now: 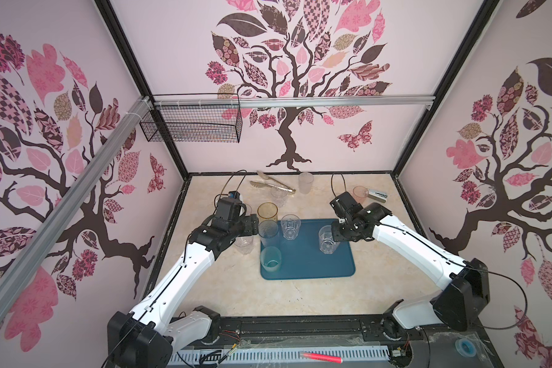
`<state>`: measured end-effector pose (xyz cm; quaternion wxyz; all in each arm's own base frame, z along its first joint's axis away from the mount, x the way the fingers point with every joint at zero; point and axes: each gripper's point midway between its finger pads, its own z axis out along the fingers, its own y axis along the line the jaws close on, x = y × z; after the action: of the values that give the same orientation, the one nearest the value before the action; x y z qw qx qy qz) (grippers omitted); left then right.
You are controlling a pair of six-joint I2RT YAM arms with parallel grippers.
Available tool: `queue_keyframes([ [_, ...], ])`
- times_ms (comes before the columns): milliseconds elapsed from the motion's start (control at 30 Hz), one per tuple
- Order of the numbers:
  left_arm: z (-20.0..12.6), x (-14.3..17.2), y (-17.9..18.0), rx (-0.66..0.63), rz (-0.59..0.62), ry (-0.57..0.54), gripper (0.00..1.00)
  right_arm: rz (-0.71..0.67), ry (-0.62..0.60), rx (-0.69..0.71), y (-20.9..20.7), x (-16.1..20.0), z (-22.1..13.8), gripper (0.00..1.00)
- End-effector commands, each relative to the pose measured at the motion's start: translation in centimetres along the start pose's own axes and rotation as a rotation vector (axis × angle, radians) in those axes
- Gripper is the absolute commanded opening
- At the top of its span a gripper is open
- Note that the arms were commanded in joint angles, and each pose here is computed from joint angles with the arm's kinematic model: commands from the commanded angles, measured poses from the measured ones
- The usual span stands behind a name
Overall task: Place the glasses into the tray
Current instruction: Place the glass on the tray.
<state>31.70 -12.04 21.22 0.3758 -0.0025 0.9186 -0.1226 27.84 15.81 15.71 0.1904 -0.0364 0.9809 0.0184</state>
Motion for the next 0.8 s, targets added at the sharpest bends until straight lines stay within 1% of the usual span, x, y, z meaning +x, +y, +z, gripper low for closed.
queue_keyframes([
  [0, -0.3, -0.8, -0.2, 0.017, -0.012, -0.019, 0.82, -0.018, 0.036, -0.015, 2.1, 1.1, 0.6, 0.00],
  [100, -0.3, -0.6, 0.4, 0.012, -0.040, -0.008, 0.82, -0.060, 0.015, -0.023, 4.8, 1.1, 1.4, 0.00],
  [300, -0.4, -0.3, 2.9, -0.032, -0.105, 0.010, 0.82, -0.094, 0.018, -0.058, 9.0, 1.0, 3.3, 0.00],
  [500, -0.6, 0.1, 3.4, -0.054, -0.103, 0.021, 0.82, -0.102, 0.009, -0.075, 11.4, -0.1, 4.8, 0.00],
  [767, -0.6, 0.4, 3.5, -0.061, -0.100, 0.027, 0.81, -0.118, -0.005, -0.069, 12.5, -1.2, 6.1, 0.00],
])
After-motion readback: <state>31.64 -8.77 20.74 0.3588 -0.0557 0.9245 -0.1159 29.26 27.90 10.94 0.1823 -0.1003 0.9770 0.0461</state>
